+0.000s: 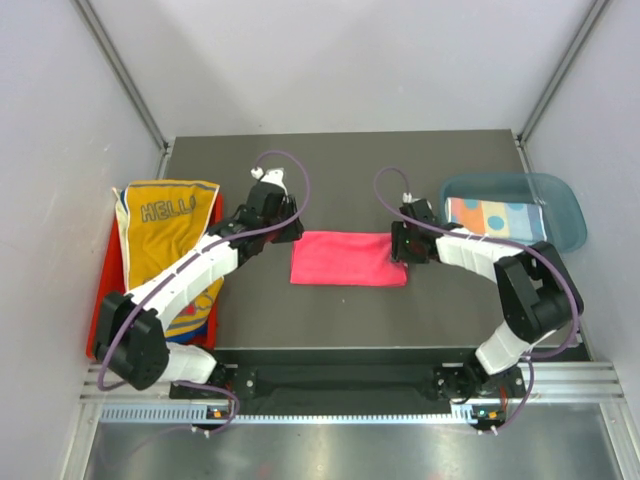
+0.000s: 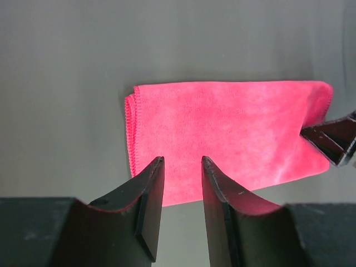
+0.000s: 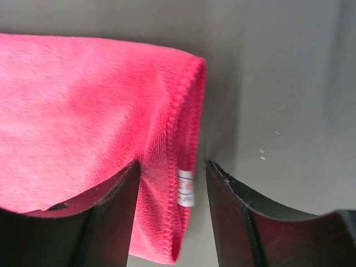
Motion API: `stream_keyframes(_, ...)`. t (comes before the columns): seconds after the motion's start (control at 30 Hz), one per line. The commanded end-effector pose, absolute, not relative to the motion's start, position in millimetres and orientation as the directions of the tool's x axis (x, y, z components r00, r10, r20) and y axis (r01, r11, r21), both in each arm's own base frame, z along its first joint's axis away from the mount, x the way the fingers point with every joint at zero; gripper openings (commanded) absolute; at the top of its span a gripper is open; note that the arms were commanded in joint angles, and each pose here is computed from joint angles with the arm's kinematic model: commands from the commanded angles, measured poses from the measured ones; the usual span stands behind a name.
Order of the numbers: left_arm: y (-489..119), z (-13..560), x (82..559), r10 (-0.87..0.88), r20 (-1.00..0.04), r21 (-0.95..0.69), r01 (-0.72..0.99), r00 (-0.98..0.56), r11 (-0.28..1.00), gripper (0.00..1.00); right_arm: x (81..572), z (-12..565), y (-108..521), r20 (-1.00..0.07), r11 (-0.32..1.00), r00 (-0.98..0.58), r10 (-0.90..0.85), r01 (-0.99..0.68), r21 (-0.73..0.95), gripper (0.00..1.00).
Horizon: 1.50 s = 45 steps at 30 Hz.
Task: Fold and stack the towels
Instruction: Neatly place the folded towel into the bin
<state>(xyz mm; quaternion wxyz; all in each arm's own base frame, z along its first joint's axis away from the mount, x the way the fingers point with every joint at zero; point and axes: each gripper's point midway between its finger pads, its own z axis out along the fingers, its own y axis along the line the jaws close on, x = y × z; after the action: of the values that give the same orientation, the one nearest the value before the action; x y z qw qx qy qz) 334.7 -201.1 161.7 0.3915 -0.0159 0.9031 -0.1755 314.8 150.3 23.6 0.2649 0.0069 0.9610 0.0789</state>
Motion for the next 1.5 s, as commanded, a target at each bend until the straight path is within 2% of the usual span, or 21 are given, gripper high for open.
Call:
stream_keyframes(0.0, -198.2, 165.2, 324.7, -0.163, -0.706, -0.338, 0.126, -0.689, 0.933, 0.38, 312.1, 13.8, 169.9, -0.475, 0.984, -0.878, 0.061, -0.026, 0.174, 0.50)
stream_keyframes(0.1, -197.8, 163.0, 319.6, -0.161, -0.701, -0.343, 0.131, -0.695, 0.930, 0.38, 308.9, 9.9, 180.2, -0.470, 0.987, -0.882, 0.042, -0.036, 0.157, 0.43)
stream_keyframes(0.23, -196.8, 166.7, 314.8, -0.164, -0.705, -0.353, 0.141, -0.690, 0.925, 0.37, 308.1, 13.4, 179.2, -0.476, 0.992, -0.879, 0.031, -0.029, 0.119, 0.19)
stream_keyframes(0.4, -194.6, 175.0, 309.9, -0.161, -0.713, -0.355, 0.153, -0.682, 0.922, 0.37, 309.4, 28.9, 164.9, -0.499, 0.999, -0.867, 0.000, -0.018, 0.032, 0.01)
stream_keyframes(0.8, -177.3, 190.7, 290.5, -0.110, -0.743, -0.305, 0.187, -0.661, 0.934, 0.37, 348.6, 108.7, 127.4, -0.626, 0.973, -0.772, -0.114, 0.042, -0.229, 0.00)
stream_keyframes(1.07, -175.6, 205.5, 280.1, -0.095, -0.752, -0.310, 0.223, -0.652, 0.924, 0.36, 377.9, 140.9, 113.6, -0.630, 0.899, -0.742, -0.229, 0.087, -0.430, 0.00)
stream_keyframes(1.23, -175.0, 211.0, 271.6, -0.041, -0.741, -0.288, 0.262, -0.670, 0.921, 0.36, 388.3, 151.1, 95.6, -0.585, 0.839, -0.764, -0.272, 0.109, -0.533, 0.00)
stream_keyframes(1.47, -162.1, 206.0, 251.9, 0.038, -0.735, -0.230, 0.301, -0.677, 0.925, 0.36, 397.1, 174.8, 70.0, -0.603, 0.826, -0.759, -0.244, 0.163, -0.540, 0.00)
